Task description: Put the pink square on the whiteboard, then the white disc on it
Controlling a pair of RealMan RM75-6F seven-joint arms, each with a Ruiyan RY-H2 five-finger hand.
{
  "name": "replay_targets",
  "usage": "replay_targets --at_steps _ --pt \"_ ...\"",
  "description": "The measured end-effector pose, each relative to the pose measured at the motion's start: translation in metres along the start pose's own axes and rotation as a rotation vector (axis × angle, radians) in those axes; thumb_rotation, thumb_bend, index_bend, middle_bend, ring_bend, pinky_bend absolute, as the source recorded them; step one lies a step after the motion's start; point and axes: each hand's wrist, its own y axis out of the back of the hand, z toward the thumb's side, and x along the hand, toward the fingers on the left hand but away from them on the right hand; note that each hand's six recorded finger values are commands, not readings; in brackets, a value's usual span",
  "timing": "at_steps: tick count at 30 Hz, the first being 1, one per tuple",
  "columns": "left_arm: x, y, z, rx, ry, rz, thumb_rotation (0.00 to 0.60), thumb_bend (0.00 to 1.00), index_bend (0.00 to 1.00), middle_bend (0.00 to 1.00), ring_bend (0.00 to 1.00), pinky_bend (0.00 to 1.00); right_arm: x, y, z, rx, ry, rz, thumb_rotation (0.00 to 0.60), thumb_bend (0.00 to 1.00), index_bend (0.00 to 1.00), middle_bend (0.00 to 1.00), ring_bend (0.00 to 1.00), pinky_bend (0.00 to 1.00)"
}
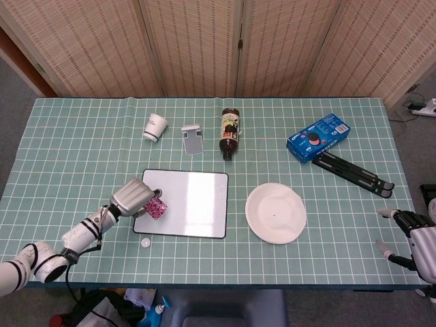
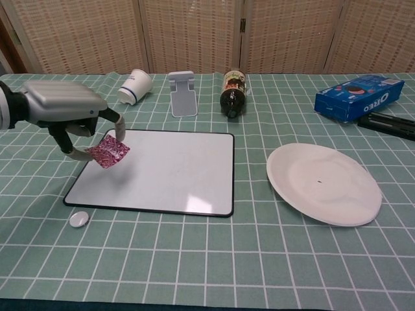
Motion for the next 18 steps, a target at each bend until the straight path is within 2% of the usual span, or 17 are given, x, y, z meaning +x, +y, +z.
replay_targets --at_steps 7,12,18 --pt "0.016 0.003 0.011 -0.022 0.023 0.001 0.6 0.25 0.28 1.0 0.97 1.0 0.001 0.001 -0.002 -0.001 -0.002 -0.003 0.6 0.23 0.27 0.35 0.31 0.36" --pt "0.015 0.002 0.013 -0.021 0.033 -0.003 0.6 0.25 0.26 1.0 0.97 1.0 0.002 0.001 -0.003 -0.002 -0.004 -0.005 0.6 0.23 0.27 0.35 0.31 0.36" --pt "0.001 0.001 0.007 -0.016 0.041 -0.003 0.6 0.25 0.32 1.0 0.97 1.0 0.002 0.001 -0.002 -0.004 0.0 -0.007 0.6 0.23 0.27 0.35 0.31 0.36"
